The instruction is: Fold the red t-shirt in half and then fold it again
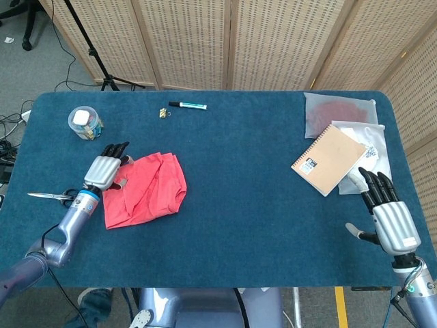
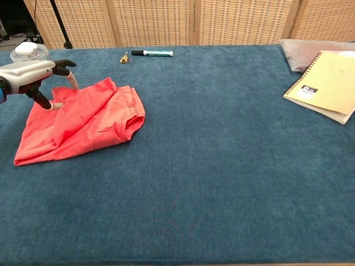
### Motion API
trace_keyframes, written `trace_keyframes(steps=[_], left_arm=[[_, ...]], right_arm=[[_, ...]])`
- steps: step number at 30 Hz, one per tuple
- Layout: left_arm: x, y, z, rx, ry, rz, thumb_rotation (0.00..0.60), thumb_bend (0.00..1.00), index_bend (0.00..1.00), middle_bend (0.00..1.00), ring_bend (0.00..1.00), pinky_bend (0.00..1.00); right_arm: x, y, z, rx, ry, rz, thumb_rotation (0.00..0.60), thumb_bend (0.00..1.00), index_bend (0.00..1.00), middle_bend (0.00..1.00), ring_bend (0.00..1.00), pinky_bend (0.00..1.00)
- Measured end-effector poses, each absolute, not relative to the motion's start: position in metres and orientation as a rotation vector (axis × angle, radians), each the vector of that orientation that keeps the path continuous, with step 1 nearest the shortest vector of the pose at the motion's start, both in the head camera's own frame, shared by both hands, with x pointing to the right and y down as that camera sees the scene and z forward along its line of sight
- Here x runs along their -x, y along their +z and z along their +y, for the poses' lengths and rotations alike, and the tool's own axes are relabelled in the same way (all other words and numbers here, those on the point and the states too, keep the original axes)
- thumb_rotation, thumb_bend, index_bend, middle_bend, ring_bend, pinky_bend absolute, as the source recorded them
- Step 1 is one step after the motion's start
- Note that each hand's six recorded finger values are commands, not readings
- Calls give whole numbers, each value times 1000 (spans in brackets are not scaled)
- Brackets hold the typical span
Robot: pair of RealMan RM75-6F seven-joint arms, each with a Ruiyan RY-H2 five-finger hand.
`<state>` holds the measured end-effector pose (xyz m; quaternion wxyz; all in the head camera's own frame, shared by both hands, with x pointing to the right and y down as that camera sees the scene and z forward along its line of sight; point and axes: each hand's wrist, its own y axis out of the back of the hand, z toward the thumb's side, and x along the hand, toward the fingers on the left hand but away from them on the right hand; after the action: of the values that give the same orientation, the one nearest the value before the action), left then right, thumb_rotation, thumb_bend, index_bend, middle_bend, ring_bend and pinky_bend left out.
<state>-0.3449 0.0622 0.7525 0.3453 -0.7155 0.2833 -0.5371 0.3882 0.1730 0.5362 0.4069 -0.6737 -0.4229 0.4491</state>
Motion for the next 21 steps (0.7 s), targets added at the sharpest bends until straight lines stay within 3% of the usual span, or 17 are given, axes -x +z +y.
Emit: trace_keyframes(steps=[6,21], left_arm=[[347,755,64,1852,-1403,742,600,450,475,0,0,0],[348,749,60,1825,-1377,753,600,520,672,0,0,0]], right_arm=[[-388,536,173,1700,1130,-1068,600,0,0,0,0,0],[-388,535,173,1698,1128,-1071,600,0,0,0,0,0]])
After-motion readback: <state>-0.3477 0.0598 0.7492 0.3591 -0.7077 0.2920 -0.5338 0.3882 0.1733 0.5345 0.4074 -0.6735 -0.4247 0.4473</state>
